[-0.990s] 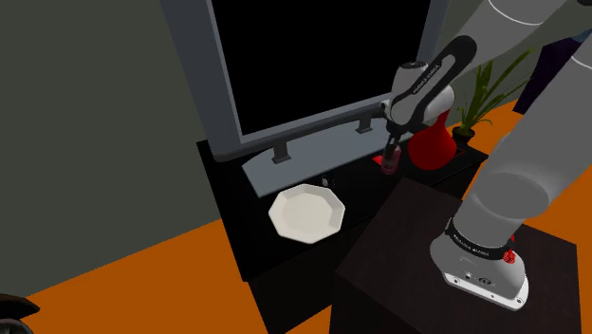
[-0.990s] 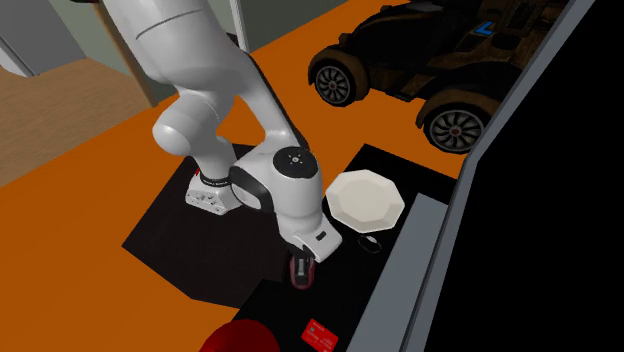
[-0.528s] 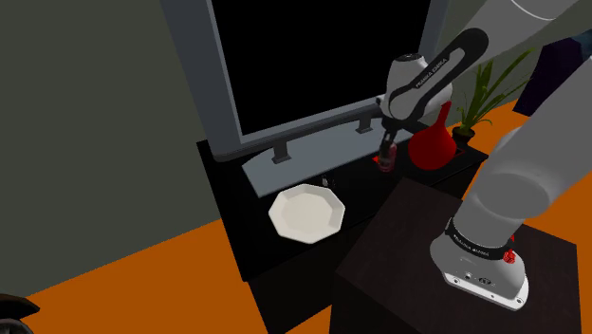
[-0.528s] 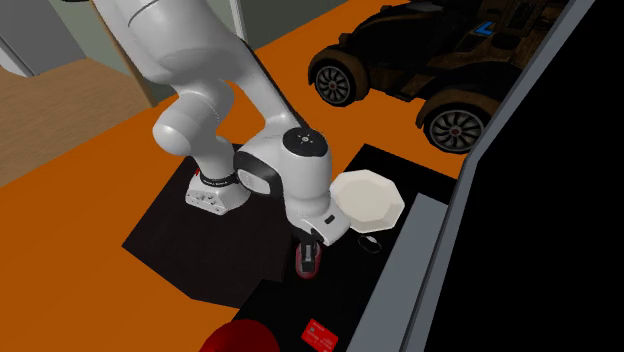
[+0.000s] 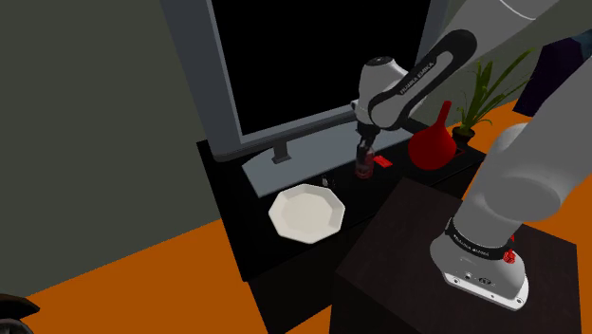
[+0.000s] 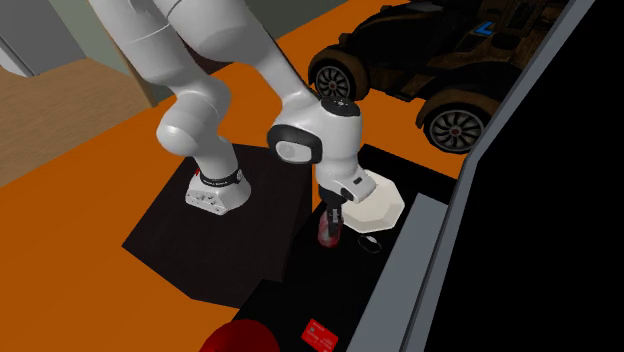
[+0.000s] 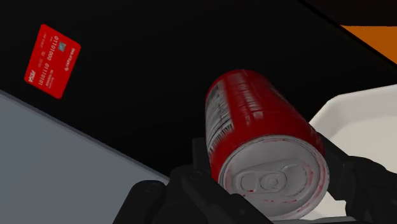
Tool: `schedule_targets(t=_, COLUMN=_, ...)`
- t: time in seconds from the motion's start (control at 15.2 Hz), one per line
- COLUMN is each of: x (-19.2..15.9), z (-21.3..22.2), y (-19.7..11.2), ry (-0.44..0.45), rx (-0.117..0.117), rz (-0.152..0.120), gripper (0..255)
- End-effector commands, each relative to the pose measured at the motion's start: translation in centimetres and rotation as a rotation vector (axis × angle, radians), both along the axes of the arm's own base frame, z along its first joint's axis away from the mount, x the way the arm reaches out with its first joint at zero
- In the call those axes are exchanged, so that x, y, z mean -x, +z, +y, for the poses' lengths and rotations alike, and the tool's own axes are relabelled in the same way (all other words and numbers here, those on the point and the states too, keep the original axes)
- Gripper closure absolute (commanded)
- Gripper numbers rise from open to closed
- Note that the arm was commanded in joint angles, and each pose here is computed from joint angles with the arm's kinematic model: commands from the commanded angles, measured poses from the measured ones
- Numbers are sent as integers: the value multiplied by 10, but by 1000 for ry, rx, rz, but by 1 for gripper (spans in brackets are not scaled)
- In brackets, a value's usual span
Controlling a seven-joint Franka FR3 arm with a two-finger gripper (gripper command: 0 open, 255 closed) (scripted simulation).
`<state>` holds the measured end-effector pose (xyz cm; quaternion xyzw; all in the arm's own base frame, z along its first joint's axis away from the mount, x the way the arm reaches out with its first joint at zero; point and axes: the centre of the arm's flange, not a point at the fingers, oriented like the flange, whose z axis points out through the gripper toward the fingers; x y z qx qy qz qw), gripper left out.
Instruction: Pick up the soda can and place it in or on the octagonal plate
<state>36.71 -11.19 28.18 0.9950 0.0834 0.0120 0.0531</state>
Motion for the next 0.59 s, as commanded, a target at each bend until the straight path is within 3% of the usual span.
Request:
schedule_targets(t=0.0, x=-13, z=25, y=4, ry=-2, rx=0, rz=0, gripper=255)
schedule_targets(t=0.53, x=-58, z=120, y=12, ry=-2, rx=0, rz=0, gripper=255)
